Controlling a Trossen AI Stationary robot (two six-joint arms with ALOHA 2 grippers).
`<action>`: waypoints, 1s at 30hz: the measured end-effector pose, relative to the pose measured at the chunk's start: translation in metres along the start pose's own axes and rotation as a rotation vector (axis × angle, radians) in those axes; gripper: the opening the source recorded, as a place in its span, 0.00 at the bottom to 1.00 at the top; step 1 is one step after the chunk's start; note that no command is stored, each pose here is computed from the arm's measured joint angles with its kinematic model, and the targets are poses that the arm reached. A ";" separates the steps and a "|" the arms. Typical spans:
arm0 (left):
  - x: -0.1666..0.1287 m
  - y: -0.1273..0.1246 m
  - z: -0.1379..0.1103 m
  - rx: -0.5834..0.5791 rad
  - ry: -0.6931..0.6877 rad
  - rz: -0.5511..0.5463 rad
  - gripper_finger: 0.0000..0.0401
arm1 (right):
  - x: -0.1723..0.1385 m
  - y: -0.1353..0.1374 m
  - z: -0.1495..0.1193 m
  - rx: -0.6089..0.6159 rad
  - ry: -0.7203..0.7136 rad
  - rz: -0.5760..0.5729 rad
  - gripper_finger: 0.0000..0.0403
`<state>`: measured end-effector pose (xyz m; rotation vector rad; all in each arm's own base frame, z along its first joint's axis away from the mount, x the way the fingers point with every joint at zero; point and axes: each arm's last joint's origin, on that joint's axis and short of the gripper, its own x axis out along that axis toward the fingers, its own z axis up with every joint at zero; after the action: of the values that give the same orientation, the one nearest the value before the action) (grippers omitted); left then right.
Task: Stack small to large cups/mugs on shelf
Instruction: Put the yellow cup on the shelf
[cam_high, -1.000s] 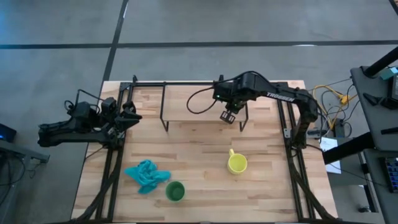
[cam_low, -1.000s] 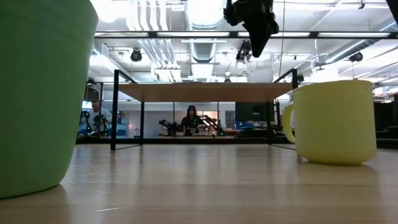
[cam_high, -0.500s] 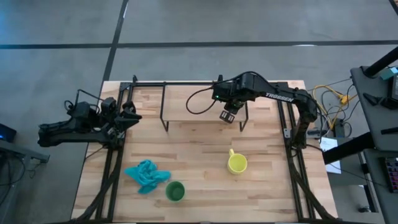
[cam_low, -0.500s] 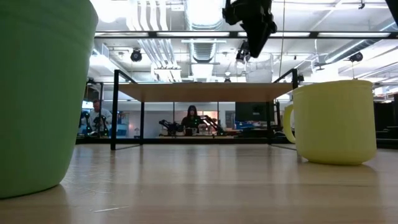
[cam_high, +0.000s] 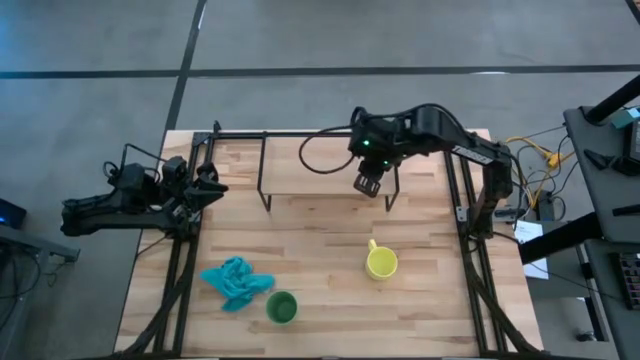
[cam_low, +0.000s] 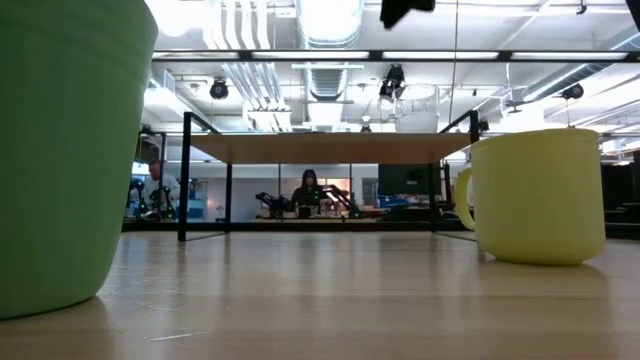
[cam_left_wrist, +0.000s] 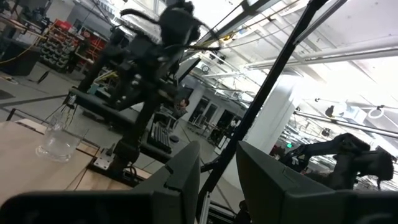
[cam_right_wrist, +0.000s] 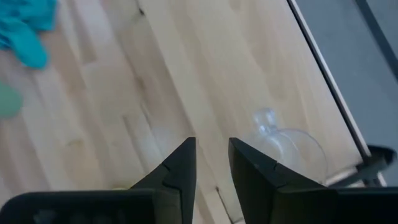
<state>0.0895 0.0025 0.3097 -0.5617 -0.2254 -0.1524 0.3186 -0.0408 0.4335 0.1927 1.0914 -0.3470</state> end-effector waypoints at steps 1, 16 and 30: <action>0.000 0.000 0.000 0.000 0.000 0.000 0.23 | -0.004 0.003 0.000 -0.006 -0.016 0.008 0.22; 0.003 0.001 -0.002 0.028 0.021 0.001 0.23 | -0.022 0.044 -0.011 -0.086 -0.054 0.087 0.24; 0.023 0.001 0.002 0.020 0.090 0.002 0.23 | -0.009 0.089 -0.034 -0.048 0.082 0.190 0.27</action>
<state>0.1116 0.0028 0.3170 -0.5337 -0.1384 -0.1727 0.3193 0.0544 0.4242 0.2676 1.1508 -0.1440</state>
